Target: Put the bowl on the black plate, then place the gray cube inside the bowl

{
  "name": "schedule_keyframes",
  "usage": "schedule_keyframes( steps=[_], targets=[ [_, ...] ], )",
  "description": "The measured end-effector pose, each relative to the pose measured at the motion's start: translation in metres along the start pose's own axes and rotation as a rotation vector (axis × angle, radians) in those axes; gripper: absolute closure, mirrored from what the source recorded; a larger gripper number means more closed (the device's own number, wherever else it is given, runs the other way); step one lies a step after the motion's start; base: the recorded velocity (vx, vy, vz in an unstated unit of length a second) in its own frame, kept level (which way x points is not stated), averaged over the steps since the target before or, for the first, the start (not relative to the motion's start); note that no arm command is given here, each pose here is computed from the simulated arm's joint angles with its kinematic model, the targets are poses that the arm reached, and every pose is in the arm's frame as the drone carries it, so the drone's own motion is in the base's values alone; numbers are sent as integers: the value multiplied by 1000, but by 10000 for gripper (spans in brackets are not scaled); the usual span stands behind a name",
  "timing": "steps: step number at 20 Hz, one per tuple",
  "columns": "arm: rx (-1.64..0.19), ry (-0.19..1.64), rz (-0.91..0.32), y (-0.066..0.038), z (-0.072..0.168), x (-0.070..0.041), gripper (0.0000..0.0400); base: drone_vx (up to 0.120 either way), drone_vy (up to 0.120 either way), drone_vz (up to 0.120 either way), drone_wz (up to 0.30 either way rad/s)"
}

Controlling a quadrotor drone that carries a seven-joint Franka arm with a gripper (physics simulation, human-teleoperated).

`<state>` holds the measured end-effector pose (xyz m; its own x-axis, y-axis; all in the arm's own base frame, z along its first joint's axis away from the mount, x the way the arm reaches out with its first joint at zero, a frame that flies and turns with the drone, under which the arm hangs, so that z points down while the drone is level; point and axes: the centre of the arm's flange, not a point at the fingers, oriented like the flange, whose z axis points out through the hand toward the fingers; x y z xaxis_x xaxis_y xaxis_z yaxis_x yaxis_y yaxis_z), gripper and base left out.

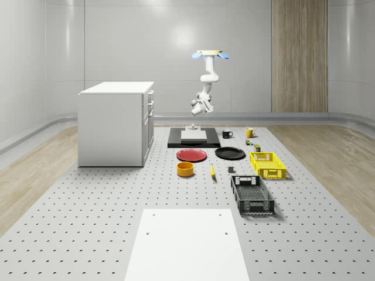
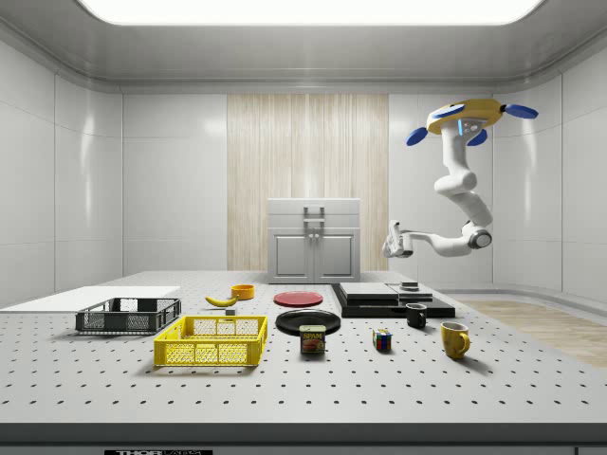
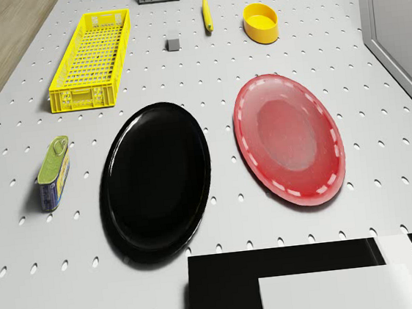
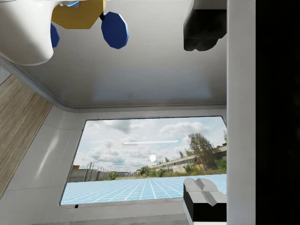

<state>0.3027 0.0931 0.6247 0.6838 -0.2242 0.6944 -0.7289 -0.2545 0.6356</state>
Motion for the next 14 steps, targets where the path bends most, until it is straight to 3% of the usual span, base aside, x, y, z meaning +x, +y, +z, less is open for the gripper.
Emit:
schedule_keyframes(
  steps=[3,6,9,14],
  targets=[
    [-364,362,-11,-34,13,-35,0,120,0,-120,0],
    [-705,701,-22,-58,46,-59,0,120,0,-120,0],
    [-958,953,-31,-67,78,-70,0,120,0,-120,0],
    [-1189,1188,-42,-68,111,-72,0,120,0,-120,0]
  ],
)
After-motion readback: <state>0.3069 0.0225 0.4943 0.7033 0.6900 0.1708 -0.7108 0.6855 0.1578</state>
